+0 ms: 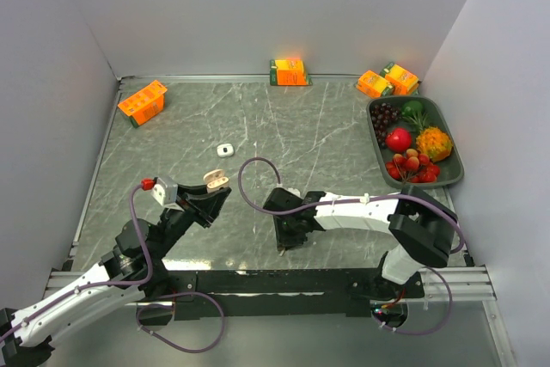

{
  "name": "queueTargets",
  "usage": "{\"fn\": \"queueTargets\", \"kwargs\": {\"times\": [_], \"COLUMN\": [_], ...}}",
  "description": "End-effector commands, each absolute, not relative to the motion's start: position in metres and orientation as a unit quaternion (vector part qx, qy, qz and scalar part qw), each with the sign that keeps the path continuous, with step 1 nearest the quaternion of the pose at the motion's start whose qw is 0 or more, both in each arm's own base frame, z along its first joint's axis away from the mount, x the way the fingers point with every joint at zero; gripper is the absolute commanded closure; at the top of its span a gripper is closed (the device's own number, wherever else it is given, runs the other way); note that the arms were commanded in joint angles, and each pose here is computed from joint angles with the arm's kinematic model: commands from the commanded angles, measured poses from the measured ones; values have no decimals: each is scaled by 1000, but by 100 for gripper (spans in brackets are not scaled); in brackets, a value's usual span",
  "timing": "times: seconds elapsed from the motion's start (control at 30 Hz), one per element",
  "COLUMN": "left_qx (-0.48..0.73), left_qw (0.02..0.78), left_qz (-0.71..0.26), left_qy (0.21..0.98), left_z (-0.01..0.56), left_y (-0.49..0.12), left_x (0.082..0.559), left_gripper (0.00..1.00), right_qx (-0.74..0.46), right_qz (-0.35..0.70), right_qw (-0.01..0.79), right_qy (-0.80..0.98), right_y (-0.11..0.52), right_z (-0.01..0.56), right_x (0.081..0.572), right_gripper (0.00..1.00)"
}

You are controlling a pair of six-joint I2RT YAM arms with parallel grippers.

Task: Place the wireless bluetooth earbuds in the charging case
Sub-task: Pick up the earbud from the center of the board.

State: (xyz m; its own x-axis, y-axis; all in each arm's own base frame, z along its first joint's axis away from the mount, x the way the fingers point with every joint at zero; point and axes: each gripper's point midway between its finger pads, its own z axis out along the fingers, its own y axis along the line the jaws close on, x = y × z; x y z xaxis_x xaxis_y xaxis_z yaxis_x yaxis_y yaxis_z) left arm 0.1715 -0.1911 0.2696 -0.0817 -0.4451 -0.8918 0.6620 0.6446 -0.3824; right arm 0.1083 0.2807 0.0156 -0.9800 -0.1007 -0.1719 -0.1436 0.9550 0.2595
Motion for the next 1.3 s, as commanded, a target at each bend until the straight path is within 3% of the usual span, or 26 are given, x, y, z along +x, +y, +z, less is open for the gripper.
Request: {"fn": "queueTargets", "kwargs": {"times": [0.0,0.4,0.63,1.03,1.27], "left_qx": [77,76,78,133,214], "left_qw": [678,680,683,705,722], "left_qz": [-428,-427,-424,-426,-412], "left_qy": [593,591,590,551,513], "left_z": [284,285,286,297,303], "left_y": [-188,-187,-187,-204,-225], "left_x": [169,169,170,166,160], "left_gripper": [99,99,99,99,99], "right_qx": [-59,-54,-61,-150,-245], "right_qz": [146,154,155,158,195], "right_qw": [81,116,215,479,531], "right_qy": [984,980,962,850,787], "right_y": [293,289,283,269,295], "right_z": [16,43,115,289,338], "right_x": [113,121,151,200,184], "right_gripper": [71,100,100,100,100]}}
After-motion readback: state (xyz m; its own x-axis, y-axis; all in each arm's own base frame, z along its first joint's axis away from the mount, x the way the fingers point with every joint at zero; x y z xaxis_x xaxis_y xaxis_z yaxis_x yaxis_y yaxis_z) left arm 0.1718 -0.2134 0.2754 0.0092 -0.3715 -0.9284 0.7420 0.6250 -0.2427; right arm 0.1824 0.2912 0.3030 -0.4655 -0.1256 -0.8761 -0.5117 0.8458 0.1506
